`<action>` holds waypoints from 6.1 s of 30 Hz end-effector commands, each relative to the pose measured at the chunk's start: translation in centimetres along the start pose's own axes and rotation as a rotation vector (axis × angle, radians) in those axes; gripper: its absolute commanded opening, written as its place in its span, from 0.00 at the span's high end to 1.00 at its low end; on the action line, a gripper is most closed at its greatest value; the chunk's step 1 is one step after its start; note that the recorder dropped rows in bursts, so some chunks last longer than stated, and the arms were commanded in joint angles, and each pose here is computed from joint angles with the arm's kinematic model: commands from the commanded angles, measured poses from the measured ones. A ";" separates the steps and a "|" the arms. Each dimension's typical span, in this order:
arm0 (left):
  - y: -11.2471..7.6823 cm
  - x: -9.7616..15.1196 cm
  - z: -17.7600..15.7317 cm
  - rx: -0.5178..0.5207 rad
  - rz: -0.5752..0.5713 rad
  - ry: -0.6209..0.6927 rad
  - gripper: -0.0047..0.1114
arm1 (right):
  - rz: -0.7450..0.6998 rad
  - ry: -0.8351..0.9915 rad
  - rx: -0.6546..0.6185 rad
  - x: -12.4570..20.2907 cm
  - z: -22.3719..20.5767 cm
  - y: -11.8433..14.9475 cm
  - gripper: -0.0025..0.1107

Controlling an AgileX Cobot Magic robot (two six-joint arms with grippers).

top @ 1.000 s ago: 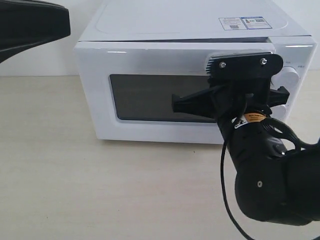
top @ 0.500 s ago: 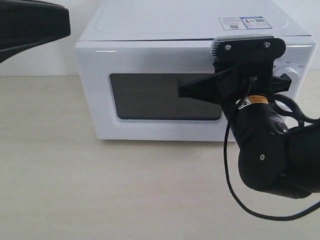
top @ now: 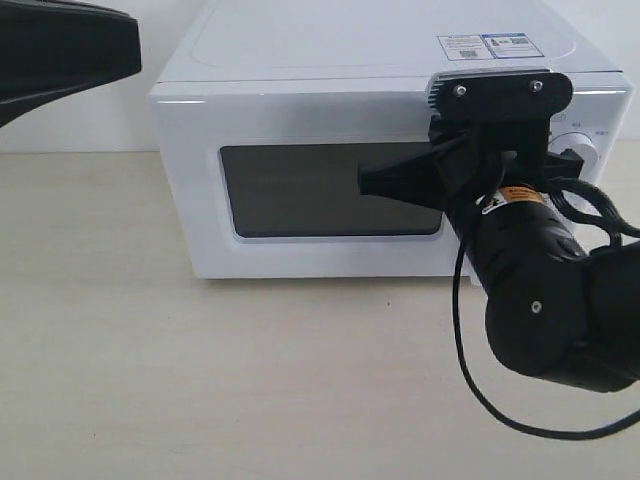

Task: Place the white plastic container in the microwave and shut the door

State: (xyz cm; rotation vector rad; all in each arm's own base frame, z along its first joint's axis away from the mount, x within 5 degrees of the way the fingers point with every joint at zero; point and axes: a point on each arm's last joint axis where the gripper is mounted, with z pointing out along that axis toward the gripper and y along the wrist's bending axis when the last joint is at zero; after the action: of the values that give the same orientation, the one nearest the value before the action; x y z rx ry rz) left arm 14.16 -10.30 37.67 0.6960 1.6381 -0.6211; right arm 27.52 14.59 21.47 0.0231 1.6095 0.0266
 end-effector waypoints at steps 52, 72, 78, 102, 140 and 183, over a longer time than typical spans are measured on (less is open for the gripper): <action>-3.3 0.9 -11.5 -0.194 0.050 -0.051 0.93 | 0.030 0.038 0.101 -1.4 -3.2 -2.0 0.98; -1.2 11.9 -12.7 -0.830 -0.151 -0.255 0.93 | 0.030 0.036 0.102 -1.4 -3.2 -2.0 0.98; 0.6 16.8 -11.0 -0.835 -0.073 -0.166 0.93 | 0.030 0.036 0.102 -1.4 -3.2 -2.0 0.98; 0.8 21.1 -9.8 -0.769 -0.106 0.052 0.93 | 0.030 0.036 0.102 -1.4 -3.2 -2.0 0.98; 1.2 21.1 -10.3 -0.838 -0.313 -0.038 0.93 | 0.030 0.036 0.102 -1.4 -3.2 -2.0 0.98; 1.2 21.1 -10.3 -0.838 -0.313 -0.038 0.93 | 0.333 -0.385 -0.027 -7.5 -24.2 -15.8 0.98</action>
State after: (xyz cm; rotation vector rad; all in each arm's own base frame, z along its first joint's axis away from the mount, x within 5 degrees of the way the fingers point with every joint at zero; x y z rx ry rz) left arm 5.42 0.27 18.63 -0.1835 1.7840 -0.0984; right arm 3.70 -1.73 29.52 0.3042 1.2031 0.2964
